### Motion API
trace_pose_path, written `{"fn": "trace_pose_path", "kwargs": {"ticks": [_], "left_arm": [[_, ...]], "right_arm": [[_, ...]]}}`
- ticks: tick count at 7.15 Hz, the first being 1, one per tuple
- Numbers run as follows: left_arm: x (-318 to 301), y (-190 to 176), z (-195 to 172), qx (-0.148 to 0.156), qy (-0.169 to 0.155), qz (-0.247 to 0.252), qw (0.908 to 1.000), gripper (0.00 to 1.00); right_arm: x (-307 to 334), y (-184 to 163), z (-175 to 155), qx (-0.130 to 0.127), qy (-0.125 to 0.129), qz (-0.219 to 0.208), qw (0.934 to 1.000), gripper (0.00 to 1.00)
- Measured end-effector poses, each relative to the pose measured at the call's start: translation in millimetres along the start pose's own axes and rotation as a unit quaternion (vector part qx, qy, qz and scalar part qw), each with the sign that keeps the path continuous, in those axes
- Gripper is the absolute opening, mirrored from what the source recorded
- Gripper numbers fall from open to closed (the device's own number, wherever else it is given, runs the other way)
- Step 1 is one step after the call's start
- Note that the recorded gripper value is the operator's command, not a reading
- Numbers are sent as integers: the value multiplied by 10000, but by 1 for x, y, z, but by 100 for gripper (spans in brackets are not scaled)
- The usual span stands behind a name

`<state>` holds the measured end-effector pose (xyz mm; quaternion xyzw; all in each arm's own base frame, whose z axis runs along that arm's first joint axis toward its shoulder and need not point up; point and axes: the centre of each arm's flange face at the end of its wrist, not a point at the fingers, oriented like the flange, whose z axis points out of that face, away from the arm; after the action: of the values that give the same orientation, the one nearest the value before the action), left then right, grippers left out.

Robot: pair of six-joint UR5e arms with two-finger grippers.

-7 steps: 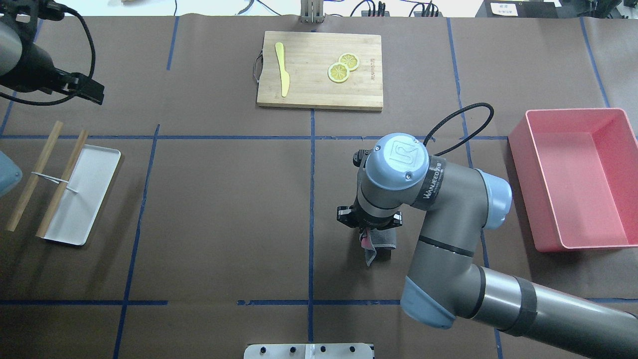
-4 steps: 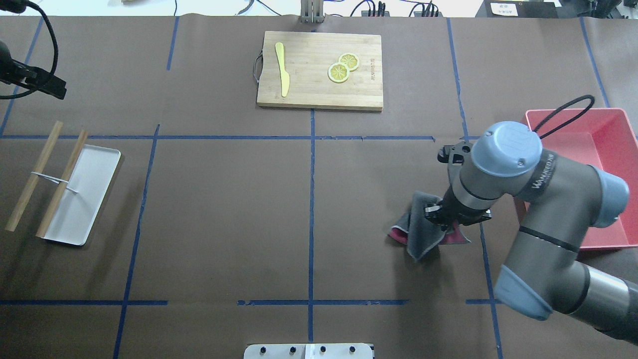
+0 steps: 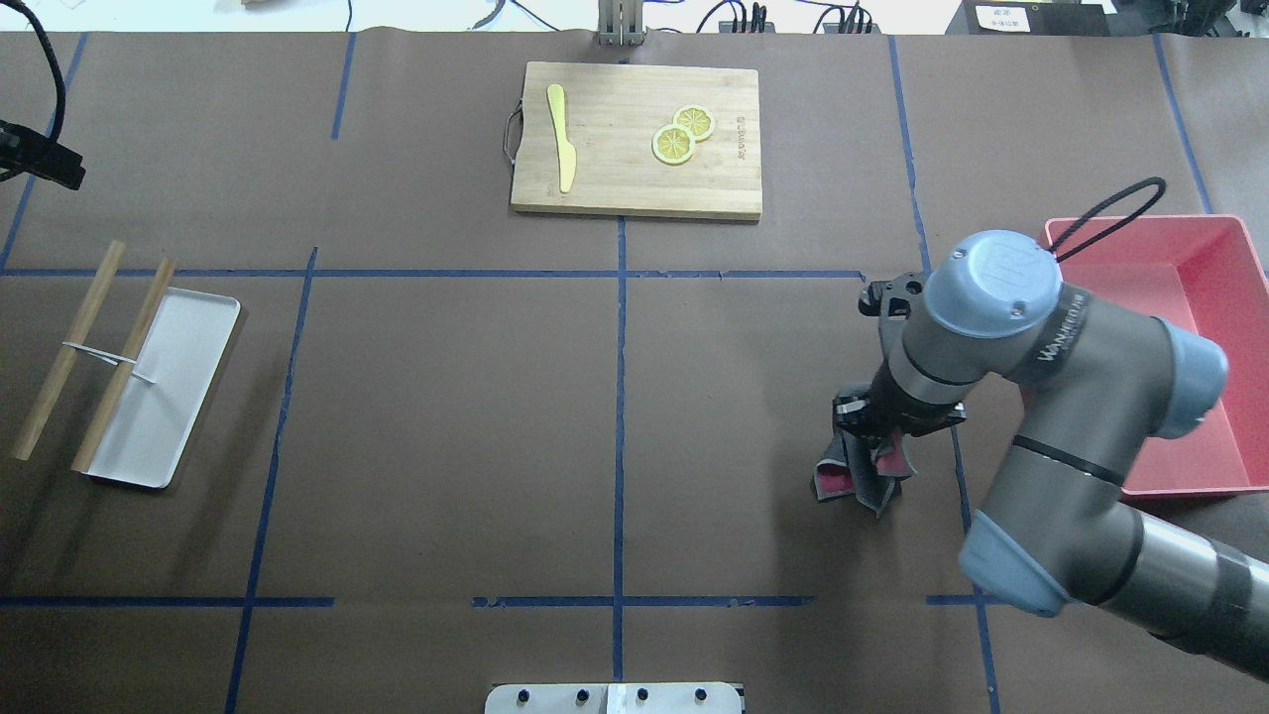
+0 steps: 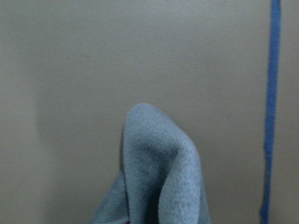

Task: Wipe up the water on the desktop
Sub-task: 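Wipe the table surface with the cloth held in the right gripper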

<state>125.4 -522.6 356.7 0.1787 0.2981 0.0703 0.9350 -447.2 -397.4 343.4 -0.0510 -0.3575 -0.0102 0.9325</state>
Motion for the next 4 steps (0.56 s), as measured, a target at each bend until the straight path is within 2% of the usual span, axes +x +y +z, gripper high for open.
{"fn": "trace_pose_path", "kwargs": {"ticks": [4], "left_arm": [[-2, 1, -1, 0, -5, -3, 10000, 100]], "right_arm": [[-151, -14, -9, 7, -504, 447, 9977, 0]]}}
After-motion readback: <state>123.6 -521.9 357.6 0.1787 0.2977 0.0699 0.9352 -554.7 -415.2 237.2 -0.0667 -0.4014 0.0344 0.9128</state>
